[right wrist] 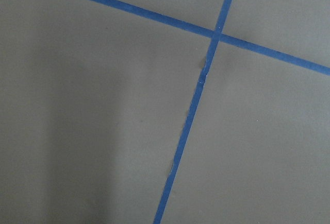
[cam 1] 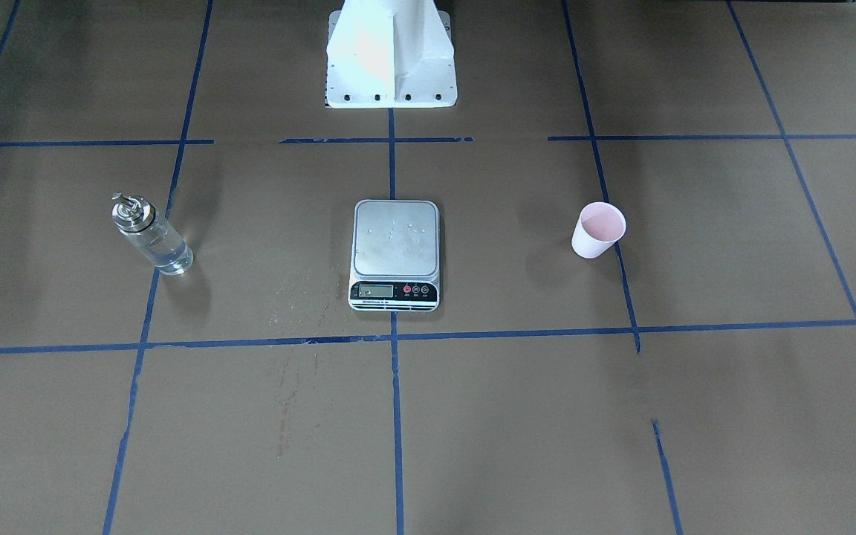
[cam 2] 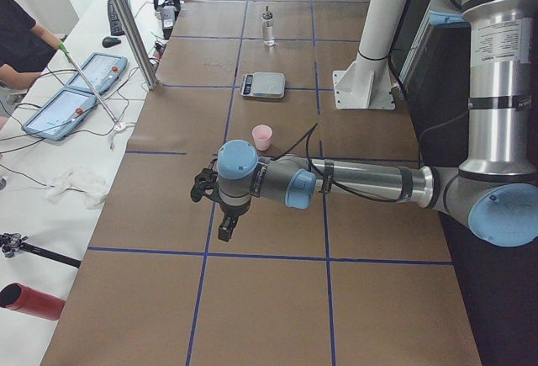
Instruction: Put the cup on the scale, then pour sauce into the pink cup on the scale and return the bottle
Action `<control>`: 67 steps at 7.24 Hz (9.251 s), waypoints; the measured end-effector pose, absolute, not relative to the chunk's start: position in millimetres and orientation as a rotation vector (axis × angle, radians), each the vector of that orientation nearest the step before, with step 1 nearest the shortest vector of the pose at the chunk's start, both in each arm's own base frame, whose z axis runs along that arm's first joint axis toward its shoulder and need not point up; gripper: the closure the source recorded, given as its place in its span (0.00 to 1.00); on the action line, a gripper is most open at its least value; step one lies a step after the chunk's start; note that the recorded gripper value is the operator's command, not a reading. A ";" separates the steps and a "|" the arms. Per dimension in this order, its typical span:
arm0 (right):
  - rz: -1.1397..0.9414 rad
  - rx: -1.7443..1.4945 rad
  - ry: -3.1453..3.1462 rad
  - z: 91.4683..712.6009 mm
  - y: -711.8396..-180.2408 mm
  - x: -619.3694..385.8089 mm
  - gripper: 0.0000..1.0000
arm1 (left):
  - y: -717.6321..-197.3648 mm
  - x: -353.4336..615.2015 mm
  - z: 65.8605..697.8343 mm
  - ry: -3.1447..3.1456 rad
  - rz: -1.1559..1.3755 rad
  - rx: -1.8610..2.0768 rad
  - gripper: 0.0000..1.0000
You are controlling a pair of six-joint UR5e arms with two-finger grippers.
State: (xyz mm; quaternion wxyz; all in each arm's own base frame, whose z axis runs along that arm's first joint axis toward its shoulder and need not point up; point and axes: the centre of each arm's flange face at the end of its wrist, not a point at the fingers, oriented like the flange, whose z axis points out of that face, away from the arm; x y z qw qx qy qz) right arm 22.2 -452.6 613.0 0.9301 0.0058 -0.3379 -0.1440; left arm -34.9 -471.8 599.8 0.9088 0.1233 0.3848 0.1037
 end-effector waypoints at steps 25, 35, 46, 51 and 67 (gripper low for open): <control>-0.319 0.058 -0.857 607.1 -454.5 -3.6 0.00 | -455.3 343.6 428.3 0.935 0.165 0.087 0.19; -0.320 0.060 -0.859 604.8 -456.9 -5.1 0.00 | -476.9 398.4 248.5 0.956 -0.121 -0.091 1.00; -0.395 0.177 -0.983 565.8 -464.6 -33.8 0.00 | -462.2 549.6 157.3 0.968 -0.191 -0.140 0.68; -0.225 0.231 -1.025 490.3 -462.3 -90.9 0.00 | -448.9 520.9 146.6 1.021 -0.176 -0.119 0.61; 0.347 0.826 -0.755 430.2 -274.6 -346.0 0.00 | -472.8 433.5 195.4 1.037 -0.196 -0.014 0.61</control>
